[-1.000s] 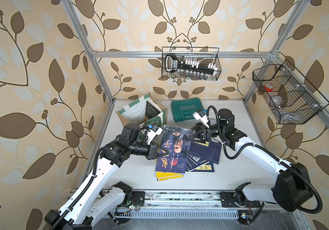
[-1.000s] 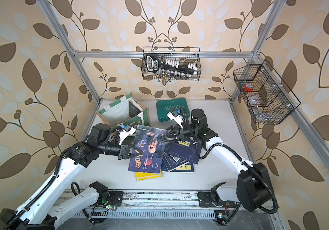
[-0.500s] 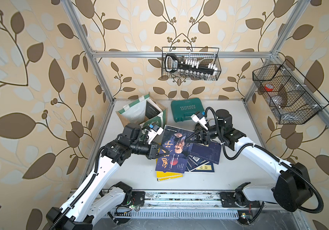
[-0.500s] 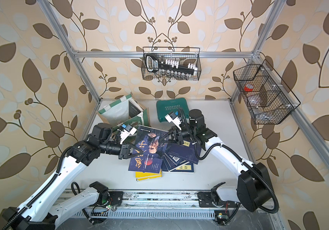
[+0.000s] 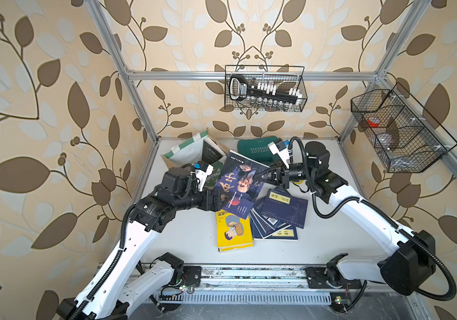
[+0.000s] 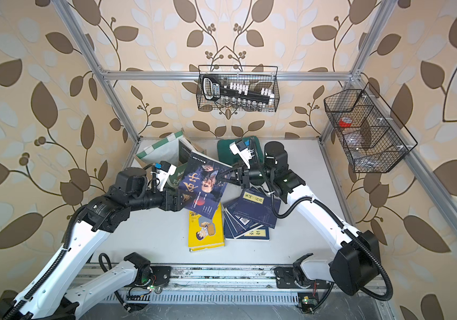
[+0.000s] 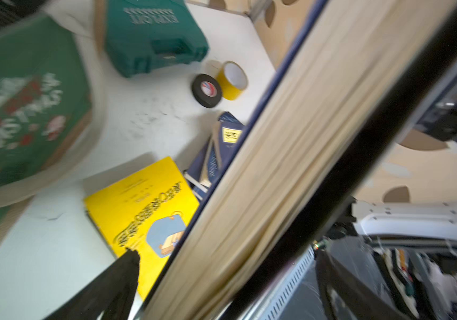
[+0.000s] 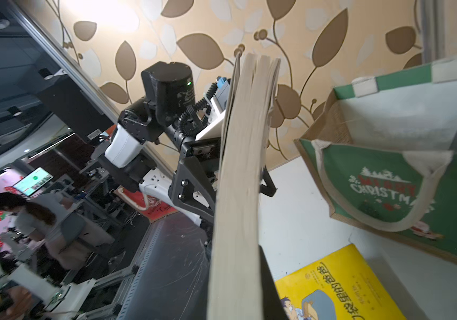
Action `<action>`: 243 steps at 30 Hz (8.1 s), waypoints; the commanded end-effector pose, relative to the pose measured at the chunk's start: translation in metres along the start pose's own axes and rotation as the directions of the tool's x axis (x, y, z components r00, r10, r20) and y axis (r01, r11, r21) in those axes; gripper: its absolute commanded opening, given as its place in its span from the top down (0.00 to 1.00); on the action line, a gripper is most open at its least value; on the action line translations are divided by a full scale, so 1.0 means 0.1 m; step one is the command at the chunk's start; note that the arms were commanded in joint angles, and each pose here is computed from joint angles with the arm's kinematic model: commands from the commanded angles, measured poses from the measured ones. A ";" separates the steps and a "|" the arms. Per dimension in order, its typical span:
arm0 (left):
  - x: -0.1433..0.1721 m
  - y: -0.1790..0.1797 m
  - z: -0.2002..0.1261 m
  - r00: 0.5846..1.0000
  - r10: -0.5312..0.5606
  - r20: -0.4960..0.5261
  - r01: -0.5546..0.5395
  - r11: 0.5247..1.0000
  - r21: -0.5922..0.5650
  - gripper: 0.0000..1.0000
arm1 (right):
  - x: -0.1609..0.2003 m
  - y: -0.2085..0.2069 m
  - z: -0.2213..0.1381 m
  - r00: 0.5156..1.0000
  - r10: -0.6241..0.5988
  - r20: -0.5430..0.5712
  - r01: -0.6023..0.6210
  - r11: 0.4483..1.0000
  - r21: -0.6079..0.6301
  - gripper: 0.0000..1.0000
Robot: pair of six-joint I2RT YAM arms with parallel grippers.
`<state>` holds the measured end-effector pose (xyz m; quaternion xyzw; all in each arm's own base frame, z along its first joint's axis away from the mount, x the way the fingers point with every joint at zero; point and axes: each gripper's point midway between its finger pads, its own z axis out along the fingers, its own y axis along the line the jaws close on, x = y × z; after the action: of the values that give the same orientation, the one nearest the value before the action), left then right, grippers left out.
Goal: Put the books into the canvas bag
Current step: Pick up the book from the book, then place the book in the canvas bag, then adjust the canvas bag at the center of the board, then pick up the book from the book.
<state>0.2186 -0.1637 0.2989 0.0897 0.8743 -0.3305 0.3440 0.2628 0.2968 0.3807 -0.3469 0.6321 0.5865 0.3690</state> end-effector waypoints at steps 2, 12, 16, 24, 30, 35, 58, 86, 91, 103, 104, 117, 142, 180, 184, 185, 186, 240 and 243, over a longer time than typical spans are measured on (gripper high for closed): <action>-0.20 0.48 -0.27 0.991 -0.090 0.097 0.117 0.938 -0.326 0.01 | -0.66 -0.16 0.03 0.984 -0.088 0.157 0.066 0.988 0.141 1.00; -0.41 0.93 -0.59 0.959 -0.199 0.200 0.273 0.837 -0.475 0.01 | -1.27 -0.62 0.52 0.971 -0.101 0.218 0.065 0.984 0.164 1.00; -0.47 0.93 -0.53 0.963 -0.196 0.184 0.260 0.851 -0.456 0.01 | -1.43 -0.84 0.78 0.970 -0.114 0.214 0.073 0.979 0.192 1.00; -0.53 1.11 -0.52 0.955 -0.229 0.190 0.293 0.835 -0.465 0.01 | -1.44 -1.30 1.15 0.976 -0.103 0.193 0.050 0.964 0.262 1.00; -0.58 1.30 -0.58 0.929 -0.285 0.235 0.366 0.796 -0.482 0.01 | -1.21 -1.56 1.23 0.983 -0.098 0.155 0.039 0.938 0.343 1.00; -0.60 1.43 -0.52 0.901 -0.344 0.265 0.432 0.775 -0.461 0.01 | -1.05 -1.76 1.24 0.987 -0.100 0.123 0.041 0.910 0.414 1.00; -0.41 1.92 -0.14 0.865 -0.407 0.295 0.502 0.732 -0.461 0.01 | -0.36 -2.32 1.51 0.984 -0.165 -0.066 0.166 0.724 0.669 1.00; -0.52 1.67 -0.04 0.884 -0.405 0.232 0.464 0.820 -0.334 0.01 | -0.44 -2.02 1.74 0.977 -0.199 -0.071 0.201 0.775 0.599 0.51; -0.57 1.44 -0.01 0.907 -0.366 0.209 0.412 0.873 -0.262 0.01 | -0.63 -1.69 1.70 0.971 -0.236 -0.039 0.220 0.815 0.537 0.37; -0.36 0.66 0.15 0.979 -0.196 0.064 0.198 0.980 -0.021 0.01 | -0.32 -1.25 1.23 0.983 -0.172 -0.059 0.177 0.828 0.532 0.18; -0.31 0.61 0.16 0.982 -0.183 0.048 0.183 0.983 -0.004 0.01 | -0.23 -1.24 1.16 0.986 -0.153 -0.069 0.166 0.825 0.540 0.18; 0.37 0.32 0.23 0.989 -0.113 -0.096 0.119 0.991 0.061 0.01 | 0.91 -1.08 0.29 0.996 0.012 -0.090 0.049 0.770 0.636 0.13; 1.14 0.86 0.77 0.927 -0.327 -0.182 0.277 0.927 -0.252 0.01 | 1.93 -1.51 -0.10 0.958 0.260 -0.121 -0.131 0.771 0.623 0.12; 1.44 1.20 1.06 0.919 -0.336 -0.208 0.243 0.895 -0.374 0.01 | 2.54 -1.70 0.60 0.887 0.412 -0.208 -0.183 0.729 0.660 0.11; 1.41 1.19 1.06 0.924 -0.328 -0.197 0.242 0.900 -0.362 0.01 | 2.49 -1.76 0.50 0.896 0.393 -0.205 -0.142 0.693 0.707 0.11; 1.41 1.18 1.06 0.924 -0.327 -0.196 0.243 0.901 -0.360 0.01 | 2.48 -1.77 0.48 0.898 0.390 -0.205 -0.133 0.684 0.717 0.10; 1.41 1.19 1.07 0.924 -0.328 -0.198 0.242 0.900 -0.362 0.01 | 2.48 -1.78 0.47 0.898 0.387 -0.211 -0.122 0.679 0.724 0.10; 1.37 1.11 1.20 0.913 -0.402 -0.078 0.381 0.903 -0.198 0.76 | 2.50 -1.31 1.04 0.874 0.307 -0.376 -0.073 0.848 0.525 0.10; 1.33 1.08 1.19 0.917 -0.393 -0.075 0.375 0.909 -0.181 0.88 | 2.46 -1.25 1.05 0.879 0.294 -0.376 -0.074 0.863 0.500 0.10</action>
<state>0.2100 -0.1481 0.0635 -0.1226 0.9380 -0.2614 0.1916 0.2810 0.3749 0.0809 -0.2702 0.8819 0.3034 0.2392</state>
